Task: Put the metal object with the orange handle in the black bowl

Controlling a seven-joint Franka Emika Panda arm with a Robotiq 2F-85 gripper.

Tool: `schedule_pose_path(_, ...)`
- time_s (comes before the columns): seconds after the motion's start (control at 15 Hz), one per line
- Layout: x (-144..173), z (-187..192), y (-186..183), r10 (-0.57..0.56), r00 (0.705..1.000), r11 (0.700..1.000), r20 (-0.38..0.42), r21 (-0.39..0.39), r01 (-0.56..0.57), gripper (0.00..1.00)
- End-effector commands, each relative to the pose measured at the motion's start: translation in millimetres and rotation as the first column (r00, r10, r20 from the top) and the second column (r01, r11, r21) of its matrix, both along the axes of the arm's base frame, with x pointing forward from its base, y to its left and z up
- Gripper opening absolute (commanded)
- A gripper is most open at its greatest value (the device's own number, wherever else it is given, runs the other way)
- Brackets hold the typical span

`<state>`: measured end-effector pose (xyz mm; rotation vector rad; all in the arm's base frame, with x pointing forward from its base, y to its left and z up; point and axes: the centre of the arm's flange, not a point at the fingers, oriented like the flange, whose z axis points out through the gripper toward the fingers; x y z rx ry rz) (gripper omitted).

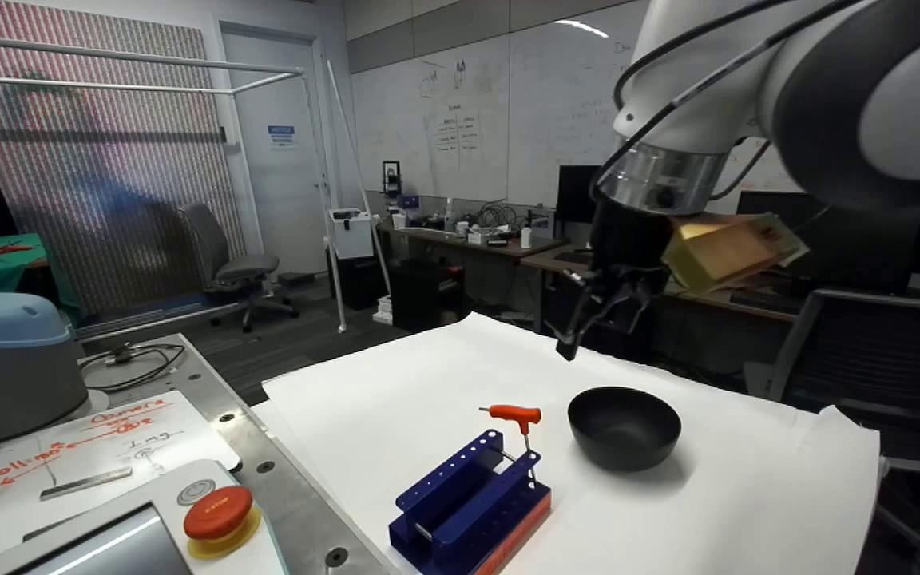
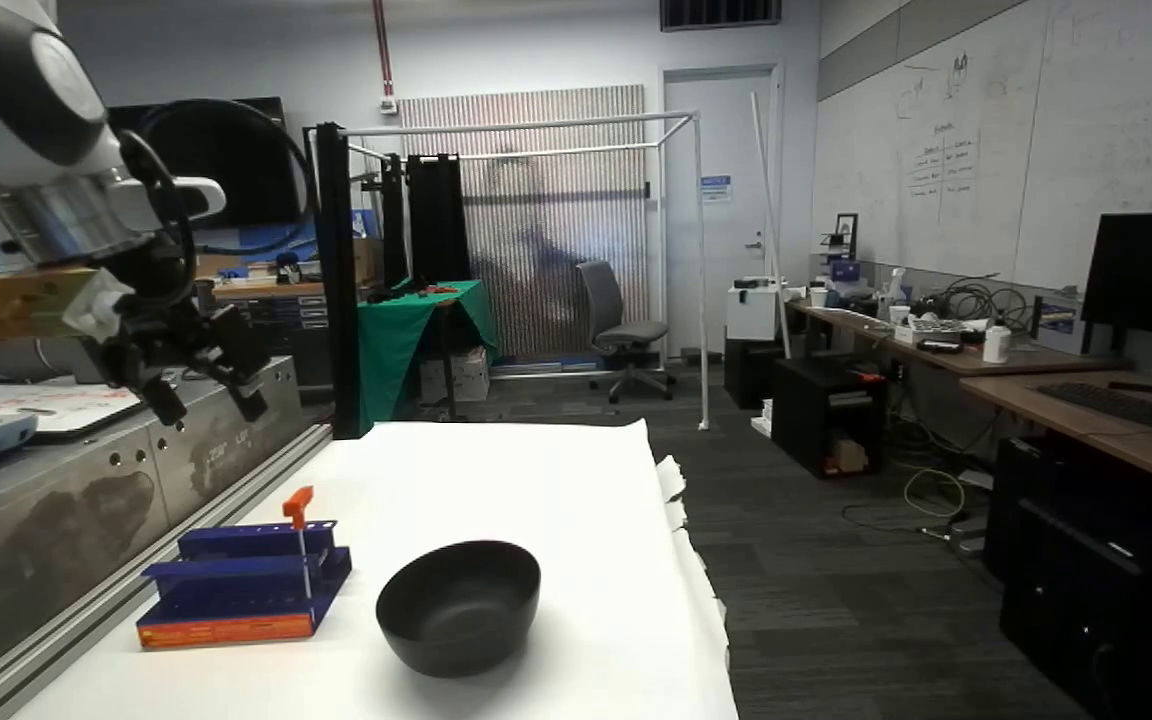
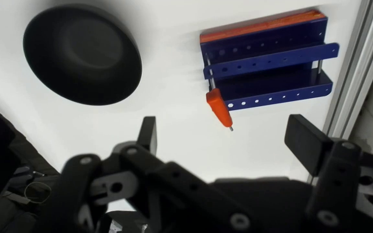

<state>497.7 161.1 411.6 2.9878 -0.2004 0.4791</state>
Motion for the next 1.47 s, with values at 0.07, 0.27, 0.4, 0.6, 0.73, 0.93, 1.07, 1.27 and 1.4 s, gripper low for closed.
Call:
schedule_pose_path(0.07,82,-22,11,-0.006,1.000,0.998,-0.002,-0.070,0.005,1.00)
schedule_pose_path(0.27,112,-50,10,0.001,0.999,0.995,-0.034,-0.095,-0.004,1.00)
schedule_pose_path(0.4,128,-67,11,-0.003,0.998,0.996,-0.058,-0.094,-0.003,1.00)
schedule_pose_path(0.6,143,-89,11,-0.006,0.995,0.996,-0.102,-0.094,-0.004,1.00)
schedule_pose_path(0.73,147,-99,9,-0.007,0.990,0.996,-0.144,-0.088,-0.006,1.00)
schedule_pose_path(0.93,145,-111,5,0.008,0.968,0.998,-0.251,-0.060,-0.023,1.00)
schedule_pose_path(1.07,143,-116,3,0.021,0.958,0.998,-0.287,-0.044,-0.035,1.00)
schedule_pose_path(1.27,143,-123,2,0.034,0.959,0.997,-0.281,-0.054,-0.051,0.68)
schedule_pose_path(1.4,142,-127,2,0.043,0.958,0.996,-0.284,-0.058,-0.062,0.50)
